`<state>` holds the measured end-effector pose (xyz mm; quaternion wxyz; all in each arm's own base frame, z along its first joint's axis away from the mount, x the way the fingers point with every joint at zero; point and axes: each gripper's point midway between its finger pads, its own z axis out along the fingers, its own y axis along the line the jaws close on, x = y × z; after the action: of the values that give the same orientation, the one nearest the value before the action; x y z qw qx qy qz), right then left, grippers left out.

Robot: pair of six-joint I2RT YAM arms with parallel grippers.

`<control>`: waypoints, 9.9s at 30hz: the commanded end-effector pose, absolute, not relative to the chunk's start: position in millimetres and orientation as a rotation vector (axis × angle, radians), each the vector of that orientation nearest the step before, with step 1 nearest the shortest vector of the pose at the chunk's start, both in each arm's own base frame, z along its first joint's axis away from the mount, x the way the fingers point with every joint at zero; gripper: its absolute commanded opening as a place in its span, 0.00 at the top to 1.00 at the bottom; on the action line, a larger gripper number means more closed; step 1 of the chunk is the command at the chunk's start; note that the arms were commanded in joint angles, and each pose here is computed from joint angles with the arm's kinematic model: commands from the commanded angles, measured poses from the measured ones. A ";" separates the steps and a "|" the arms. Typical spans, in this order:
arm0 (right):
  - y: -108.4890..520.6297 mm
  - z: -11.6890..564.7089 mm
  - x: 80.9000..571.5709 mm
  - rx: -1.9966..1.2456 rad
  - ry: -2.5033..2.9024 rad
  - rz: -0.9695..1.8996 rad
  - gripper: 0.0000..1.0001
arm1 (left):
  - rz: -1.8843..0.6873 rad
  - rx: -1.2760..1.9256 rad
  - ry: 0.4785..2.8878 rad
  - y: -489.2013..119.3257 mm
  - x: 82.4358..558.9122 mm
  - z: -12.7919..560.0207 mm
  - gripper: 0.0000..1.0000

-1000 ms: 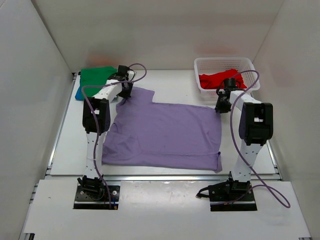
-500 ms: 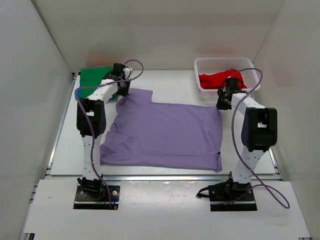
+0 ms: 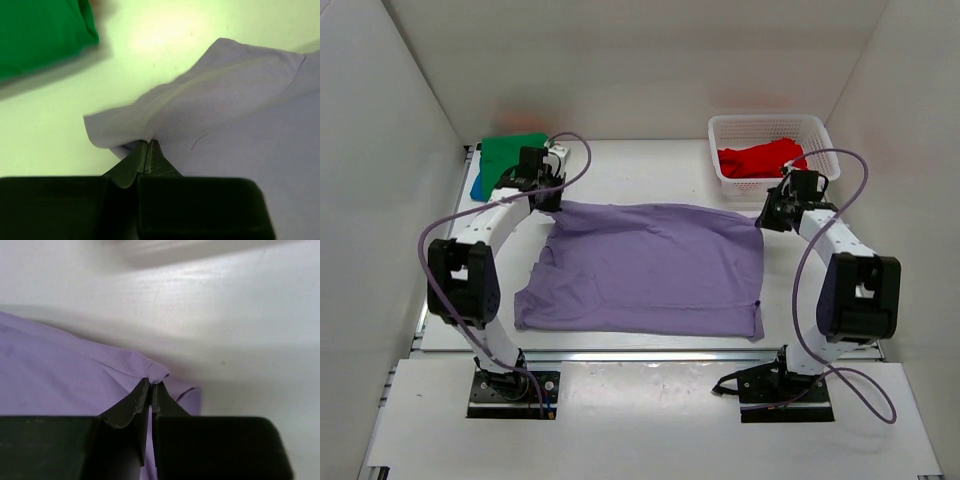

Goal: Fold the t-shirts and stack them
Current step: Fold the other side of the tshirt into a rectangle, then rotate the tshirt 90 degrees, then grab the bottom of the folded rectangular tshirt with both arms

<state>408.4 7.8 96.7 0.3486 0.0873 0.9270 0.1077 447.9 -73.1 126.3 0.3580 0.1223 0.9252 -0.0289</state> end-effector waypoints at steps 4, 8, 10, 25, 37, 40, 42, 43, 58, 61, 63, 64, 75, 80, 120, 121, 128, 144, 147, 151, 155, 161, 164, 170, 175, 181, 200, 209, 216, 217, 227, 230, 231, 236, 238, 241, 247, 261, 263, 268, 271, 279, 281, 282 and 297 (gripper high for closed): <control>14.0 119.7 375.7 0.227 2.304 0.406 1.00 | -0.091 0.280 2.326 -62.6 403.3 141.4 1.00; 13.0 119.9 348.0 0.271 2.278 0.472 1.00 | -0.080 0.265 2.317 -56.7 372.2 138.9 1.00; 14.7 114.4 337.0 0.267 2.300 0.457 1.00 | -0.076 0.251 2.307 -52.4 362.7 139.6 1.00; 16.9 102.4 283.3 0.322 2.400 0.398 1.00 | -0.076 0.184 2.287 -44.2 297.5 127.3 1.00; 23.9 104.3 240.0 0.408 2.403 0.368 0.71 | 0.016 0.028 2.327 -22.2 268.3 102.2 0.84; 17.7 112.6 239.8 0.435 2.364 0.345 0.59 | 0.019 -0.017 2.300 -17.5 268.9 109.1 0.61; 11.3 113.5 240.0 0.443 2.359 0.332 0.57 | 0.019 -0.025 2.295 -17.1 269.1 112.2 0.59; 9.8 118.4 243.3 0.436 2.345 0.327 0.57 | 0.017 -0.024 2.287 -17.6 270.1 116.4 0.57; 69.4 92.9 292.0 0.053 2.460 0.534 1.00 | -0.264 0.018 2.385 -95.2 272.4 95.4 0.60; 78.7 76.8 297.1 0.033 2.527 0.548 1.00 | -0.255 0.066 2.489 -111.6 274.0 72.7 0.62; 72.7 64.2 298.0 0.068 2.593 0.511 1.00 | -0.235 0.069 2.572 -118.6 274.6 51.7 0.62; 71.3 54.2 297.6 0.094 2.635 0.505 1.00 | -0.225 0.080 2.588 -121.1 274.9 46.4 0.62; 77.8 12.2 248.2 0.378 2.949 0.417 1.00 | -0.162 0.200 2.677 -155.5 372.8 22.3 0.63; 121.0 12.3 216.2 0.379 2.913 0.476 1.00 | -0.117 0.375 2.615 -218.7 487.8 42.7 0.60; 281.7 111.2 221.9 -0.280 2.368 1.102 0.79 | -0.631 0.015 2.250 -208.9 539.7 165.7 0.55; 286.8 110.0 224.2 -0.293 2.379 1.110 0.78 | -0.606 0.024 2.252 -208.0 540.1 168.0 0.54; 309.2 97.4 209.0 -0.363 2.439 1.149 0.77 | -0.354 0.196 2.387 -223.7 533.7 118.4 0.48; 303.1 64.5 182.2 -0.518 2.573 1.033 0.66 | -0.225 0.220 2.585 -212.7 502.0 42.8 0.49; 291.4 77.3 190.5 -0.482 2.519 1.041 0.66 | -0.267 0.203 2.595 -204.0 478.4 52.6 0.51; 267.0 87.2 198.2 -0.445 2.476 0.989 0.65 | -0.362 0.174 2.557 -192.2 414.5 74.9 0.50; 243.3 80.5 195.5 -0.376 2.504 0.975 0.63 | -0.496 0.160 2.553 -188.3 328.5 77.3 0.50; 219.8 68.1 181.3 -0.289 2.560 0.974 0.62 | -0.706 0.125 2.548 -198.0 225.0 58.4 0.51; 211.8 65.0 175.5 -0.251 2.557 0.986 0.62 | -0.785 0.052 2.485 -199.7 211.9 62.2 0.51; 194.5 48.7 163.5 -0.175 2.602 0.998 0.61 | -0.919 0.006 2.458 -215.4 194.5 71.2 0.46; 188.7 43.2 156.6 -0.194 2.622 1.009 0.59 | -0.957 0.048 2.538 -231.7 168.9 57.6 0.49; 195.9 34.6 140.1 -0.236 2.675 1.062 0.59 | -0.973 0.106 2.608 -235.9 141.6 43.0 0.55; 210.1 36.5 123.8 -0.294 2.715 1.146 1.00 | -0.977 0.080 2.612 -215.3 121.8 35.0 1.00; 198.5 43.2 101.7 -0.239 2.797 1.190 1.00 | -0.893 0.051 2.558 -199.7 153.0 39.3 1.00; 197.7 42.3 90.2 -0.260 2.825 1.216 1.00 | -0.876 0.071 2.551 -210.2 165.5 41.3 0.74; 197.5 42.7 90.7 -0.261 2.824 1.212 1.00 | -0.870 0.069 2.539 -210.6 168.3 42.7 0.71; 200.3 48.8 95.1 -0.292 2.808 1.218 1.00 | -0.776 0.094 2.595 -225.7 187.4 22.2 0.65; 201.3 48.4 92.9 -0.299 2.821 1.232 1.00 | -0.775 0.060 2.581 -229.4 197.7 20.7 0.61; 201.9 48.4 93.0 -0.308 2.819 1.232 1.00 | -0.791 0.051 2.548 -233.6 205.3 27.0 0.61; 202.6 46.8 92.1 -0.313 2.827 1.245 1.00 | -0.792 0.039 2.508 -241.6 227.5 34.7 1.00; 200.9 46.0 91.2 -0.324 2.838 1.240 1.00 | -0.740 0.071 2.531 -237.1 234.7 30.5 1.00; 199.6 45.0 92.3 -0.340 2.847 1.225 1.00 | -0.657 0.087 2.554 -224.7 251.0 28.1 1.00; 199.5 50.0 96.8 -0.331 2.836 1.239 1.00 | -0.643 0.047 2.447 -218.1 291.7 63.1 1.00; 204.0 46.2 100.5 -0.322 2.863 1.244 1.00 | -0.783 0.057 2.470 -212.5 274.8 44.6 0.52; 204.2 45.1 101.5 -0.328 2.857 1.242 1.00 | -0.788 0.023 2.446 -202.0 268.8 48.5 0.48; 206.6 43.6 98.8 -0.341 2.856 1.258 0.99 | -0.804 -0.015 2.334 -182.2 246.9 56.2 0.48; 207.6 43.4 99.2 -0.329 2.852 1.266 1.00 | -0.896 -0.017 2.276 -191.5 230.4 53.6 0.52; 208.9 43.2 97.2 -0.342 2.851 1.269 1.00 | -0.941 -0.032 2.257 -199.5 207.3 38.1 0.51; 208.5 41.9 98.4 -0.327 2.858 1.263 1.00 | -0.953 -0.022 2.254 -204.1 208.8 40.4 0.50; 207.5 39.7 94.8 -0.319 2.871 1.268 1.00 | -0.948 -0.018 2.253 -204.9 208.7 39.2 0.49; 208.7 48.5 88.2 -0.344 2.877 1.247 1.00 | -0.967 0.119 2.533 -210.4 140.5 26.4 1.00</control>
<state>92.7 204.8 38.9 -0.0083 -0.1011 0.9157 0.3888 161.0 -220.0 26.3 0.2453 0.0423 0.8996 -0.3589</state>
